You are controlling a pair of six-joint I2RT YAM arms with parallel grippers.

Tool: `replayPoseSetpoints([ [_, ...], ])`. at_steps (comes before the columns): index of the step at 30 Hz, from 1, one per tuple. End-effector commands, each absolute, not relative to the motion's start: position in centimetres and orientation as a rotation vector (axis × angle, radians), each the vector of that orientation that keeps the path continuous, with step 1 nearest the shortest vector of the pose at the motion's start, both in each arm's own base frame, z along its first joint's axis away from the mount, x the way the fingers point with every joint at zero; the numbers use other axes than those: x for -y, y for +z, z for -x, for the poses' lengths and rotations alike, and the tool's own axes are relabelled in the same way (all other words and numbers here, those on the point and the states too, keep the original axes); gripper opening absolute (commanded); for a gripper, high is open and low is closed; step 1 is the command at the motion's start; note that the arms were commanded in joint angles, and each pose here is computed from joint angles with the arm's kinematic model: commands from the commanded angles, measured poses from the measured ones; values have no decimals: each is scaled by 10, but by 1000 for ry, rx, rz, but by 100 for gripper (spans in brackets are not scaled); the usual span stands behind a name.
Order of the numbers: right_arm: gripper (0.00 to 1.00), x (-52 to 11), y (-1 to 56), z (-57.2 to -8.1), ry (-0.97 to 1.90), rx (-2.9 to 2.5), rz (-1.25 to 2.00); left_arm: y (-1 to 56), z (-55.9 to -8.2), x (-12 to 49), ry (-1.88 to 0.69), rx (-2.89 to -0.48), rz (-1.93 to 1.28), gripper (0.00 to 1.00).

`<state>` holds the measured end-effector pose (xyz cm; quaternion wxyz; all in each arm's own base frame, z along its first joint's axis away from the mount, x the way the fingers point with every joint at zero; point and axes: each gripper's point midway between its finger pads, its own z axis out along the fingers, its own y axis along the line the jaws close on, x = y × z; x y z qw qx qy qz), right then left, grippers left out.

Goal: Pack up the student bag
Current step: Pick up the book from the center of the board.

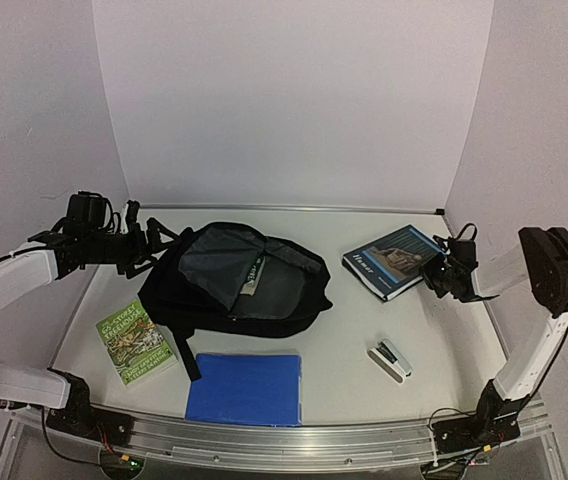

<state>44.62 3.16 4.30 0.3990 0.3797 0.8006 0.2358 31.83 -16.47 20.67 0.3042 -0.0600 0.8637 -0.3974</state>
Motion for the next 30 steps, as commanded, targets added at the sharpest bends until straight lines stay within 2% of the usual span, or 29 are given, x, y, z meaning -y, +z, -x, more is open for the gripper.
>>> replayPoseSetpoints([
  [1,6,-36,84,-449,670,-1935,-901,235,-320,164,-1055,-2220,109,100],
  [5,0,-41,123,-448,744,-1860,-863,234,-321,166,-1070,-2219,106,100],
  [17,0,-81,220,-433,990,-1812,-582,253,-319,193,-1254,-2127,-14,99],
  [23,0,-104,263,-404,1080,-1806,-377,267,-315,231,-1303,-2103,-137,99],
  [30,0,-159,310,-362,1289,-1797,-98,289,-307,302,-1430,-2052,-345,99],
])
